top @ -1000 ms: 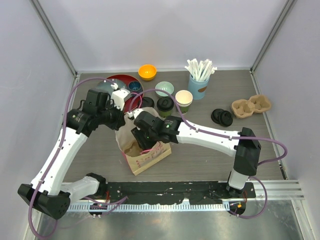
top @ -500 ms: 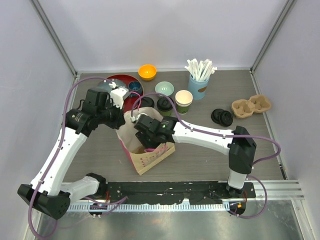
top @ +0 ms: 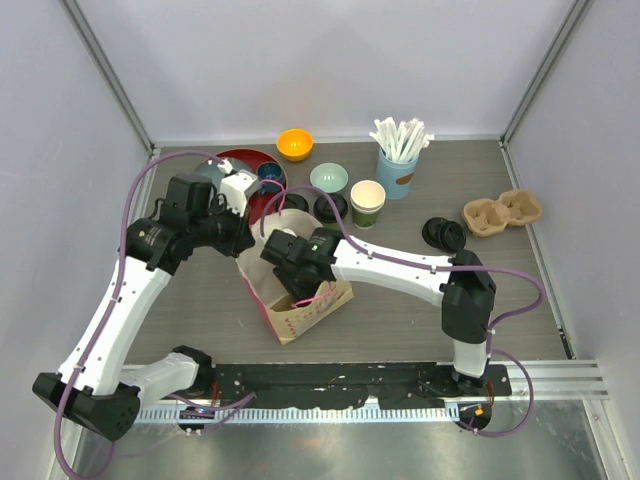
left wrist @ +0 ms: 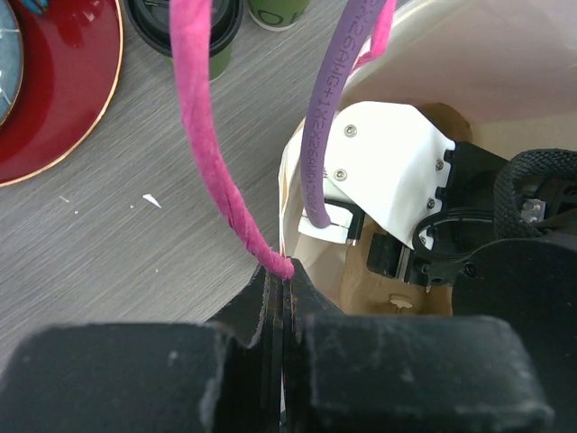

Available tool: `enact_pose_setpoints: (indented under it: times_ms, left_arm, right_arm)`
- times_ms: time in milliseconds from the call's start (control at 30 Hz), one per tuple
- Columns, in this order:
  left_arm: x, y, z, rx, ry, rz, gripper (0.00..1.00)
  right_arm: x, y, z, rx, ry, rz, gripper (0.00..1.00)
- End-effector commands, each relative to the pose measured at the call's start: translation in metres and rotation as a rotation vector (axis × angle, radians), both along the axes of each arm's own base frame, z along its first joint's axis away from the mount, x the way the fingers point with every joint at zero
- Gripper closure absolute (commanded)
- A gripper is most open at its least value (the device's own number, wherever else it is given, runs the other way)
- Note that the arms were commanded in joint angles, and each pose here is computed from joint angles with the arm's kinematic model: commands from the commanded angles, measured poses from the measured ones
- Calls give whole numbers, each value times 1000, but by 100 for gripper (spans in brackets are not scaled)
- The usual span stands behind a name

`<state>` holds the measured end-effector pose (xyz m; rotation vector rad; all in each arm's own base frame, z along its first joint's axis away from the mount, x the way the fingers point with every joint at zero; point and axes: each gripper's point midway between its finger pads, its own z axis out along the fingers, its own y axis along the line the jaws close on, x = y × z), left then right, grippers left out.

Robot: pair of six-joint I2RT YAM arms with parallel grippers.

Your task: Pack the takeout coffee

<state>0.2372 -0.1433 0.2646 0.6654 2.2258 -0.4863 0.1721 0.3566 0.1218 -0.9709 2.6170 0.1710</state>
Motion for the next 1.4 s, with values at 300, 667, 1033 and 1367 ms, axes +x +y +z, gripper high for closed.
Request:
enact_pose_setpoints:
  times_ms: [300,667,1033,1367]
  left_arm:
    - [13,-10,43,-76,-183,-44,100]
    - [11,-14,32,-87,-150,-58,100]
    - [2,-17,23,-106,-129,-87,100]
    - [1,-15,17,-95,-124,-84,100]
  right_arm:
    - [-26,-32,-66,-175,124,-66,99]
    - [-18,-28,-104,-195,114,-88,99]
    - [-3,-18,-107,-151,54,-125,98]
    - [0,-15,-115,-140,45,-132,97]
